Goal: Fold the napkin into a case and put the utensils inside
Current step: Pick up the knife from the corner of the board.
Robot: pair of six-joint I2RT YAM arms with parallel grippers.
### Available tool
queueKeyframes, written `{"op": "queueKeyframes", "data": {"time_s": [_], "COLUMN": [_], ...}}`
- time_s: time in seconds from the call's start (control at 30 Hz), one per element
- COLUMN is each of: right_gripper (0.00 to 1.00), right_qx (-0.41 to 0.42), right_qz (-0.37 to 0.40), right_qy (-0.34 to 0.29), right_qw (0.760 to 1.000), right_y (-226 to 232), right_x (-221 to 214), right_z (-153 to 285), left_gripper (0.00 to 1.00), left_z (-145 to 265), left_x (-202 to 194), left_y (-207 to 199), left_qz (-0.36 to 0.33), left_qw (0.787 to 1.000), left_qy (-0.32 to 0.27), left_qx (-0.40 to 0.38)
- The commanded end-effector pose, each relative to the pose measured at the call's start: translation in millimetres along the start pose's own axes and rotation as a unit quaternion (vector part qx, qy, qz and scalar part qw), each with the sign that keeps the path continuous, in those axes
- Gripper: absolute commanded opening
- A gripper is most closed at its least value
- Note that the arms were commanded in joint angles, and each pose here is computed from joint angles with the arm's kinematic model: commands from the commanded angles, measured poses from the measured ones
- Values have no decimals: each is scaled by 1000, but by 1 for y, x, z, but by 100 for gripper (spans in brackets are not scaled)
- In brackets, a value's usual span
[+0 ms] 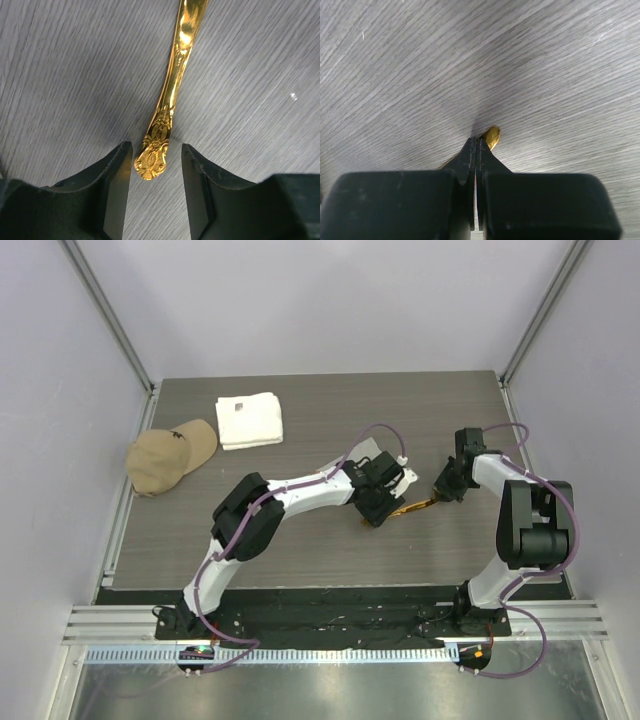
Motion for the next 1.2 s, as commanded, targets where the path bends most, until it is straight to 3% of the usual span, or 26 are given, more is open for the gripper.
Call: {"op": "queueKeyframes", "data": {"time_s": [0.0, 0.6, 0.8, 1.0, 1.17], "right_gripper": [1, 1, 1, 1, 1], "right_qx": [-50, -45, -45, -45, -12], "right_qz": [11, 13, 13, 12, 15], "right_qy": [6, 5, 4, 5, 14], "right_qw": [999, 999, 999, 999, 1000], "right_y": [-25, -24, -24, -24, -9], "right_x": [-9, -8, -8, -8, -5], "right_z": [-20, -19, -18, -20, -9], "left_gripper": [48, 40, 30, 29, 12], "left_z": [8, -6, -21, -32, -36], "left_x": [13, -11, -27, -35, -39], "left_y": [5, -7, -11, -13, -13], "left_qz": [-29, -86, -94, -102, -100], "left_qw": [999, 993, 989, 985, 984], "left_qy": [-5, 84, 117, 138, 142], "left_qx": [16, 11, 19, 31, 35]}}
Point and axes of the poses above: each gripper's point midway between its finger pads, its own z axis back along the fingers, its own y axis along the line the jaws close on, x = y × z, the point moved 5 cm from there along z, back along the fingers, and after that the axes turned 14 degrees about -z, right-handed, at the moved point
